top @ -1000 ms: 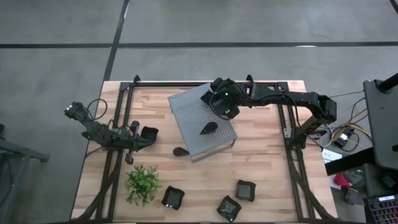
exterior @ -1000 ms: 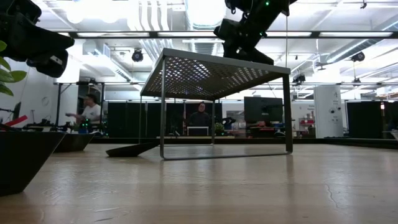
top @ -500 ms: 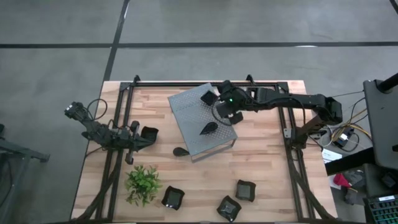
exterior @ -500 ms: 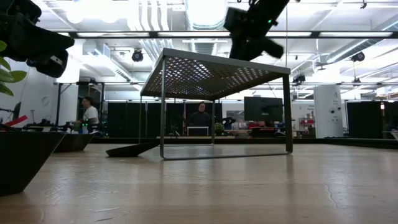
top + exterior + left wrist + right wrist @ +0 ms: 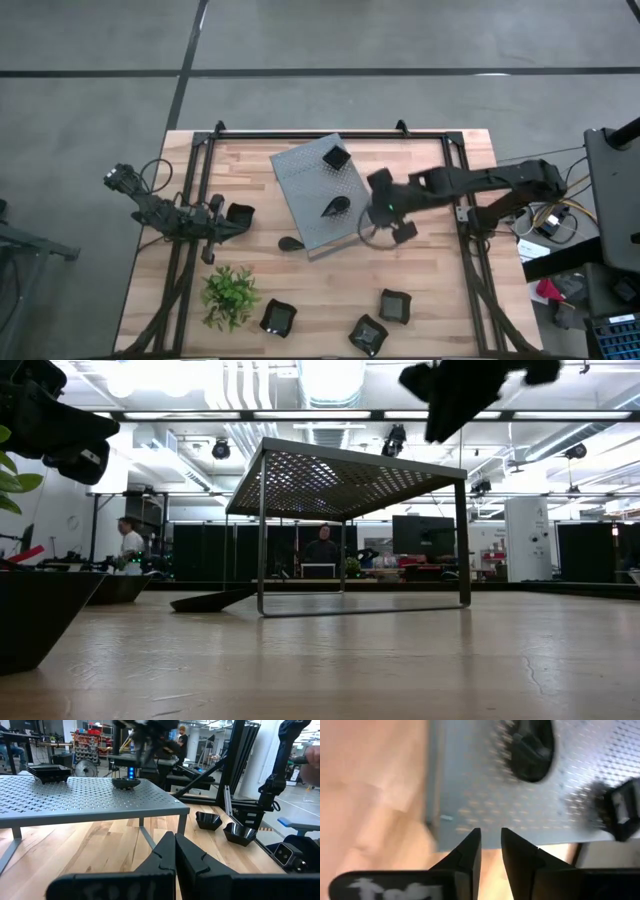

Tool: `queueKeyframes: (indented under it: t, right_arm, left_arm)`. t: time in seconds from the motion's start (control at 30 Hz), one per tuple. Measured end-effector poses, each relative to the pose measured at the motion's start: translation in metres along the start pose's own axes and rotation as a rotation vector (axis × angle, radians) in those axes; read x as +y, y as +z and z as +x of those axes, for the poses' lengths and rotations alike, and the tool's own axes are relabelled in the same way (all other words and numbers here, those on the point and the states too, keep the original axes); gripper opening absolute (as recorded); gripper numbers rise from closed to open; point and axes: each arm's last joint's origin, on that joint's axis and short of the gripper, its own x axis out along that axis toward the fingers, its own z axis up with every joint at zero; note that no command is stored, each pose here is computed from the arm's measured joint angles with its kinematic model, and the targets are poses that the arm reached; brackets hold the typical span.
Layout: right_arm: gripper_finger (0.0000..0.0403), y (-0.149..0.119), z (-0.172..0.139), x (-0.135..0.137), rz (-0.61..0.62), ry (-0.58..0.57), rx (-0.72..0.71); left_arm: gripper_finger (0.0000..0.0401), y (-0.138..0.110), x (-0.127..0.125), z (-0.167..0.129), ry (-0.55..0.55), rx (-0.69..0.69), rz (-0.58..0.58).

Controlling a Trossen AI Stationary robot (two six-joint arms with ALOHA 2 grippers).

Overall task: Pick & Place Mini shaped plates
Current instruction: Put the distorted square plate on the shelf

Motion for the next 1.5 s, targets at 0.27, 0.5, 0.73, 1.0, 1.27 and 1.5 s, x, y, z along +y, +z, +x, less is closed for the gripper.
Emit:
queueKeyframes:
  t: [0.27, 0.5, 0.73, 1.0, 1.27, 1.5]
  right_arm:
    - [0.0066, 0.019, -0.017, 0.06, -0.01, 0.167, -0.089]
    - [0.0073, 0.024, -0.02, 0.12, -0.077, 0.27, -0.139]
    - [0.0065, 0.017, -0.015, 0.176, -0.065, 0.357, -0.205]
    - [0.006, 0.002, 0.0, 0.219, -0.008, 0.438, -0.279]
    - [0.0091, -0.021, 0.018, 0.239, -0.169, 0.381, -0.307]
    - [0.0107, -0.039, 0.038, 0.244, -0.247, 0.383, -0.302]
  left_arm:
    - [0.0, 0.0, 0.0, 0.0, 0.0, 0.0, 0.0]
    - [0.0, 0.0, 0.0, 0.0, 0.0, 0.0, 0.0]
    - [0.0, 0.0, 0.0, 0.0, 0.0, 0.0, 0.0]
    - [0.0, 0.0, 0.0, 0.0, 0.0, 0.0, 0.0]
    - [0.0, 0.0, 0.0, 0.0, 0.0, 0.0, 0.0]
    - [0.0, 0.0, 0.0, 0.0, 0.0, 0.0, 0.0]
